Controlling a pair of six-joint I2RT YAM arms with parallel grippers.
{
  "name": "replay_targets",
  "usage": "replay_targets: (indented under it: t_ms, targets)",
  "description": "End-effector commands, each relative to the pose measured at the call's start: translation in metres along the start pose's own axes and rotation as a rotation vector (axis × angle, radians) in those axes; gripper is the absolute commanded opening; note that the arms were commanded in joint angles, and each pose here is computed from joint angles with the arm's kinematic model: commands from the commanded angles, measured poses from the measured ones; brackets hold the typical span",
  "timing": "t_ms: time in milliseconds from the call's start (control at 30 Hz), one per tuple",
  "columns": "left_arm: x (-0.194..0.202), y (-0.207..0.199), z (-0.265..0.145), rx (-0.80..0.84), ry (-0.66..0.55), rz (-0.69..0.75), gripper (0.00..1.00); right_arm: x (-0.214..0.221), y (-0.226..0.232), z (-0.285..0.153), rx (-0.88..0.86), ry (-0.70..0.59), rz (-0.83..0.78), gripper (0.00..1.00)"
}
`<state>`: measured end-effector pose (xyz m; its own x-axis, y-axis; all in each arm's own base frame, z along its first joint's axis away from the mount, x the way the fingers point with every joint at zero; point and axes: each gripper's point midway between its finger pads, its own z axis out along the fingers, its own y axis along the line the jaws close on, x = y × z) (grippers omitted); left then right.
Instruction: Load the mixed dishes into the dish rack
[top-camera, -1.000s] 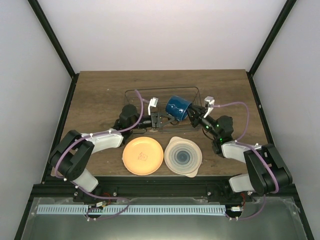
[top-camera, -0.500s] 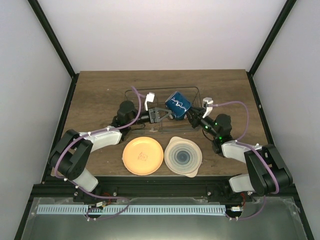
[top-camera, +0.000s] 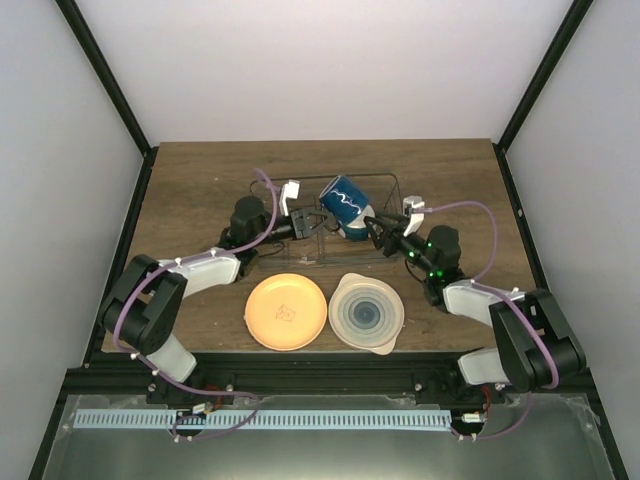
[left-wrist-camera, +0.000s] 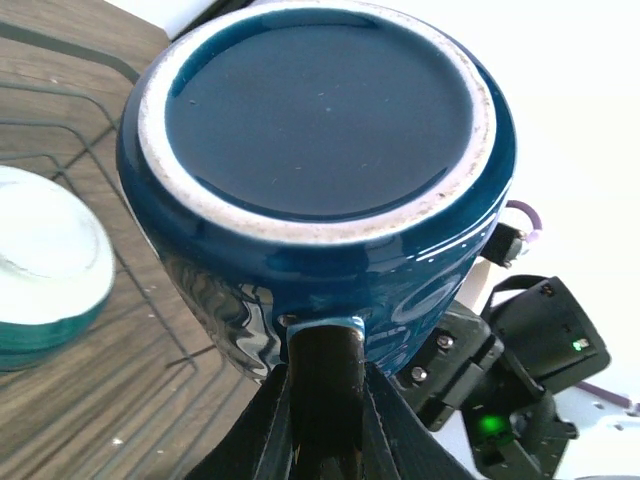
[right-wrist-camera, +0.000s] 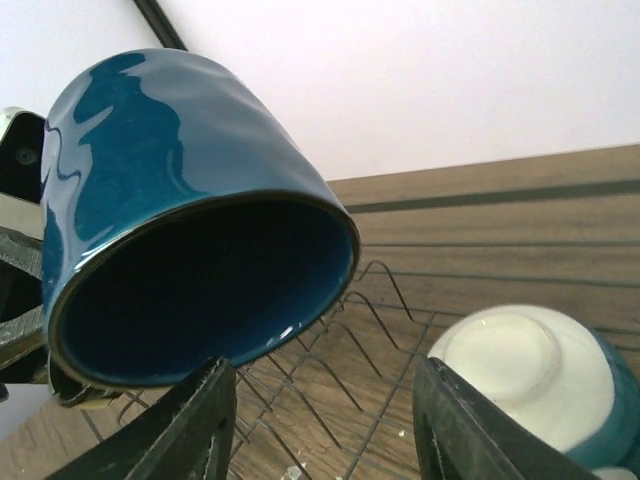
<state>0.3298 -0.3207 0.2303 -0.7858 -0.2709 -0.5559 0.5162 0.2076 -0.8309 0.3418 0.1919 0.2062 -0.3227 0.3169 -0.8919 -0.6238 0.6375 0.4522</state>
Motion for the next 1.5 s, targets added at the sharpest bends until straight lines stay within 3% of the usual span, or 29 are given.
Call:
replay_targets:
  t_ms: [0,233,433,600,1467]
  targets:
    - [-0.032,-0.015,-0.002,0.009,-0.050,0.155,0.00,-0.013,-0.002,0.003,0.048,-0.014,-0.031,0.51]
    - [-0.029,0.014,-0.002,-0.151,0.028,0.293,0.00,-0.026,-0.013,-0.006,0.172,-0.005,-0.066,0.60]
    - [-0.023,0.042,-0.009,-0.297,0.075,0.373,0.00,-0.042,-0.016,-0.017,0.266,0.015,-0.106,0.84]
    - [-0.012,0.046,-0.010,-0.335,0.117,0.453,0.00,-0.052,-0.015,-0.025,0.307,0.012,-0.134,0.91]
    - [0.042,0.038,0.036,-0.115,0.369,0.507,0.00,-0.040,-0.026,-0.028,0.355,0.040,-0.119,0.93]
